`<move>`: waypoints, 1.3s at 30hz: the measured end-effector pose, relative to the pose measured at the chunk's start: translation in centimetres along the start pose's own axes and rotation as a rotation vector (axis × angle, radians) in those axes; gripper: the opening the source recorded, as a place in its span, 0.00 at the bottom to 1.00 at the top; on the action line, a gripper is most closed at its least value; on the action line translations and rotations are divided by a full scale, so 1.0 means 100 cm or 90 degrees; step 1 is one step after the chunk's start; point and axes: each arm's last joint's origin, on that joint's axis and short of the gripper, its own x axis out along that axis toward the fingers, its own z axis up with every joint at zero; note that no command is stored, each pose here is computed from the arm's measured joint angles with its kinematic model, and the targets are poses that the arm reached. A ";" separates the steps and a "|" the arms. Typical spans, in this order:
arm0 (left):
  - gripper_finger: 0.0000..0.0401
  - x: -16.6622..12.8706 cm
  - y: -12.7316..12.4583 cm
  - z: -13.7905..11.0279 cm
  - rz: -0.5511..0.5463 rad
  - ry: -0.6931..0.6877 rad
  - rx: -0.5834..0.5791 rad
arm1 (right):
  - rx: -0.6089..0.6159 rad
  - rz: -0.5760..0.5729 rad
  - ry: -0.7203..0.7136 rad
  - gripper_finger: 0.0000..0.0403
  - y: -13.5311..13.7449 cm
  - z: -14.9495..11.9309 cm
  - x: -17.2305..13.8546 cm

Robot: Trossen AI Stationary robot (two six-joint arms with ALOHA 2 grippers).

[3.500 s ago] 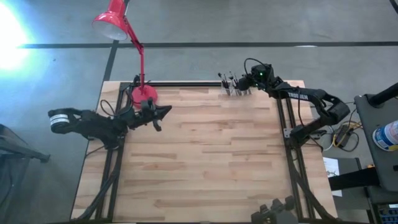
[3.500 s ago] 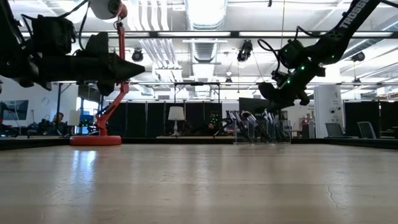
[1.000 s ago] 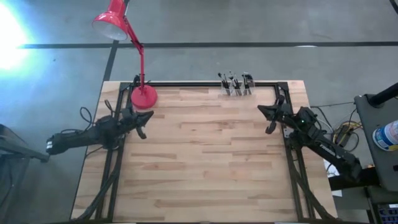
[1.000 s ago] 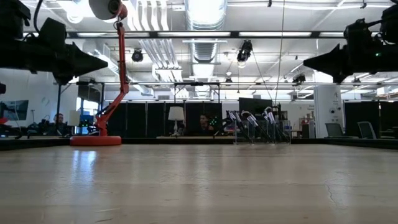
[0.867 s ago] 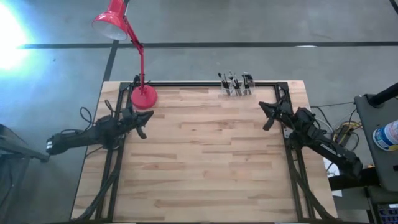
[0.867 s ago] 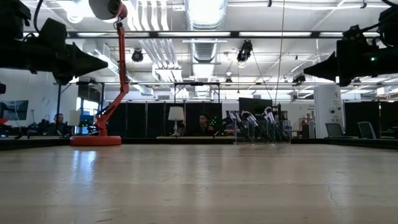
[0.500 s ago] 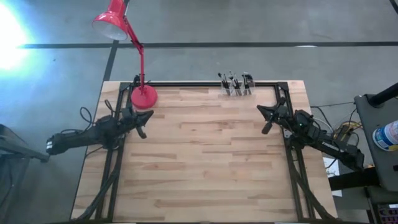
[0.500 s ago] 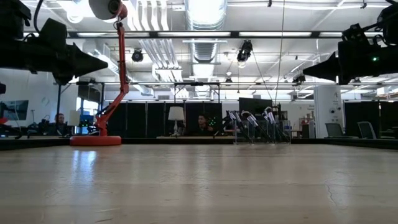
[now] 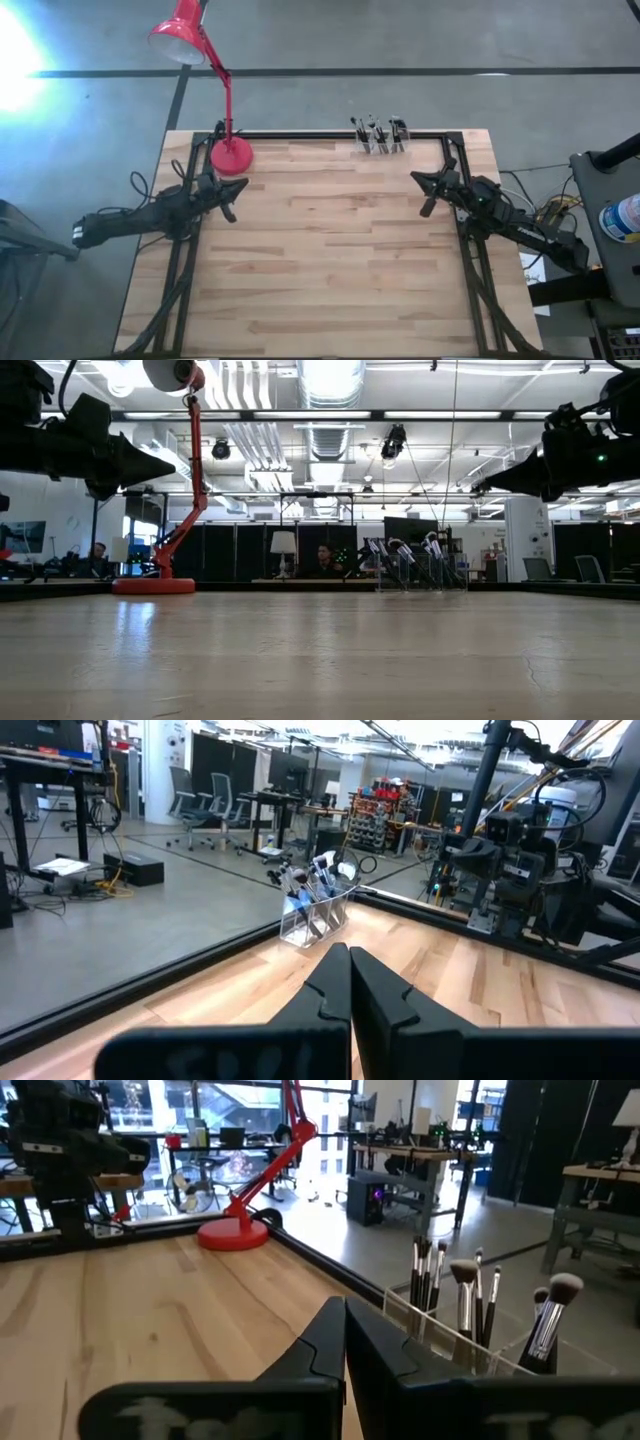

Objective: Put items in baskets/containers
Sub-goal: Return to Home Position

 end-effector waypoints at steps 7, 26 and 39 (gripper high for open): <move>0.00 0.000 0.000 0.000 0.000 -0.003 -0.001 | -0.003 0.002 0.001 0.02 0.000 0.000 0.000; 0.00 0.000 0.000 0.001 -0.001 -0.008 -0.003 | -0.044 0.120 0.126 0.02 0.031 -0.017 0.006; 0.00 0.000 0.000 0.001 -0.002 -0.009 -0.004 | -0.054 0.119 0.156 0.02 0.032 -0.021 0.008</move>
